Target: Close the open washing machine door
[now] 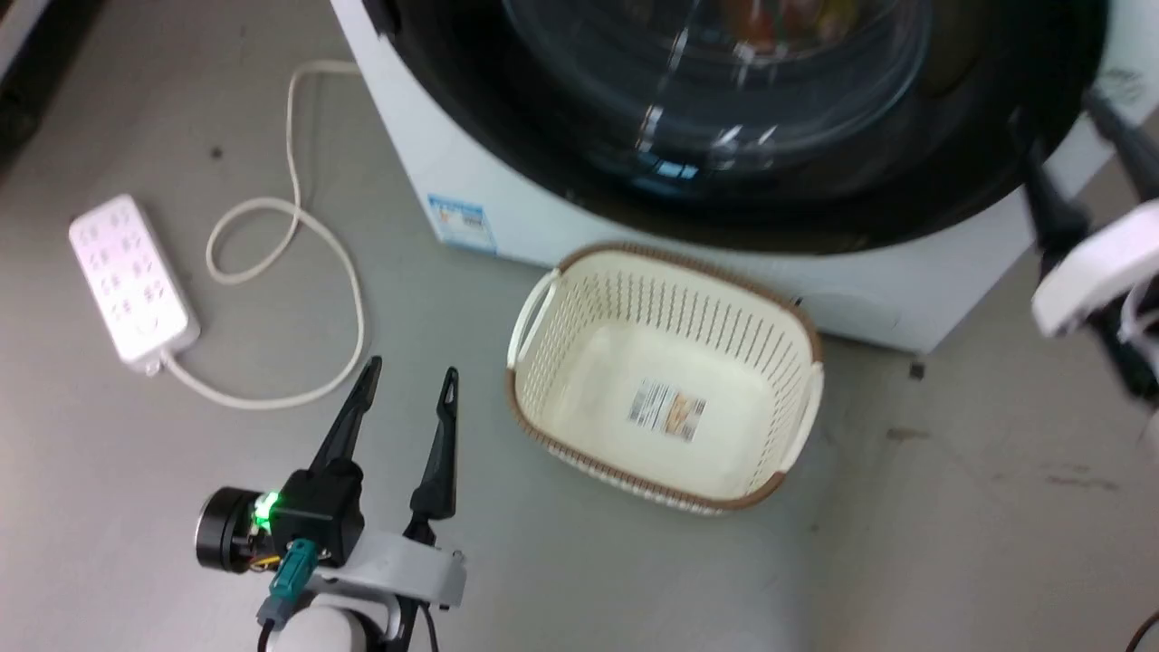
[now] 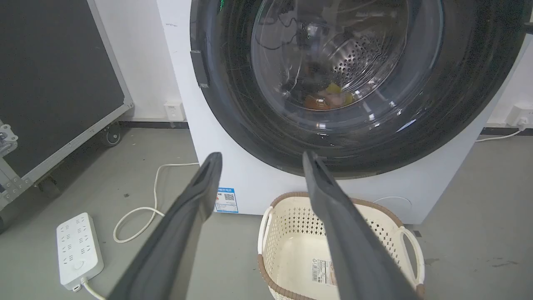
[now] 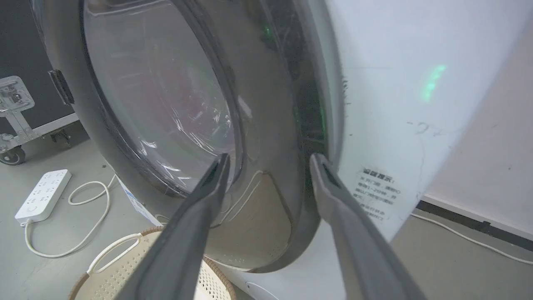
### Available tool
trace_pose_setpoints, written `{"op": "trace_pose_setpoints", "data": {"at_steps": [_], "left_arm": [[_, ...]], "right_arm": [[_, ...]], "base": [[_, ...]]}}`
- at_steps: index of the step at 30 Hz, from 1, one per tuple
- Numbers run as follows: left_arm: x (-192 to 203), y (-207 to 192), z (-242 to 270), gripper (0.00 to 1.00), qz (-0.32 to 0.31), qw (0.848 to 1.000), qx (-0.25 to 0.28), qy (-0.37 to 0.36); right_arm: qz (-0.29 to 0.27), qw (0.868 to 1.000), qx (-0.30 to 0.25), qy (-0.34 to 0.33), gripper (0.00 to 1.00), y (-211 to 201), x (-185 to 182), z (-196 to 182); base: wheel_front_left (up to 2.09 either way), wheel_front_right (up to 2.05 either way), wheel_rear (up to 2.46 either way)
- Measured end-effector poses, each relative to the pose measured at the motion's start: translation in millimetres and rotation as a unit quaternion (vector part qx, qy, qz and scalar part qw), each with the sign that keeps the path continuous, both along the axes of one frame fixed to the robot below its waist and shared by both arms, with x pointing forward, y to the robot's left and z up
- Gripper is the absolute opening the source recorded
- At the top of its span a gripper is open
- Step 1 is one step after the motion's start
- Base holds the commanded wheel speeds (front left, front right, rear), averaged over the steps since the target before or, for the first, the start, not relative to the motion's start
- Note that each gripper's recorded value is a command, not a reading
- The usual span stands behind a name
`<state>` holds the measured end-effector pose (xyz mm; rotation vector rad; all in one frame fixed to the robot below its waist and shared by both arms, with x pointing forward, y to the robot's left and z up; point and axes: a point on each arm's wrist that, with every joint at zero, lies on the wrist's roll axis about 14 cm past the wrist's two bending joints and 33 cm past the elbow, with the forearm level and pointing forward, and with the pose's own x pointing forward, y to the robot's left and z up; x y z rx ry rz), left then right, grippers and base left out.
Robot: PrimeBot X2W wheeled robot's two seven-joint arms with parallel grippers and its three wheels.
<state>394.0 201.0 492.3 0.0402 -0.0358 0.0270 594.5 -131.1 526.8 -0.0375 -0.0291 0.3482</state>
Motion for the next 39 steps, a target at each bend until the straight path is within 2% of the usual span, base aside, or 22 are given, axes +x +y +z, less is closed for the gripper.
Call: {"op": "trace_pose_setpoints", "data": {"at_steps": [8, 12, 19, 26, 34, 35, 39], "left_arm": [[-22, -11, 11, 1.00, -0.023, 1.000, -0.012, -0.013], [-28, -22, 13, 1.00, -0.042, 0.999, -0.027, -0.017], [-27, -38, 20, 1.00, -0.072, 0.997, -0.024, -0.028], [-31, -43, 18, 1.00, -0.080, 0.996, -0.025, -0.024], [-33, -42, 17, 1.00, -0.075, 0.996, -0.029, -0.023], [-33, -42, 17, 0.00, -0.075, 0.997, -0.029, -0.023], [-33, -42, 17, 0.00, -0.074, 0.997, -0.029, -0.023]], "right_arm": [[-0.009, 0.998, 0.038, -0.039, 1.00, -3, -81, 21], [-0.051, 0.995, 0.057, -0.060, 1.00, -23, -125, 27], [-0.114, 0.990, 0.056, -0.065, 1.00, -46, -193, 14], [-0.137, 0.988, 0.034, -0.066, 1.00, -52, -225, 9], [-0.136, 0.988, 0.048, -0.053, 1.00, -50, -231, 1], [-0.136, 0.988, 0.050, -0.052, 0.00, -49, -231, 1], [-0.136, 0.988, 0.050, -0.053, 0.00, -49, -231, 1]], "base": [[0.00, 0.00, 0.00], [0.00, 0.00, 0.00], [0.00, 0.00, 0.00], [0.00, 0.00, 0.00], [0.00, 0.00, 0.00], [0.00, 0.00, 0.00], [0.00, 0.00, 0.00]]}}
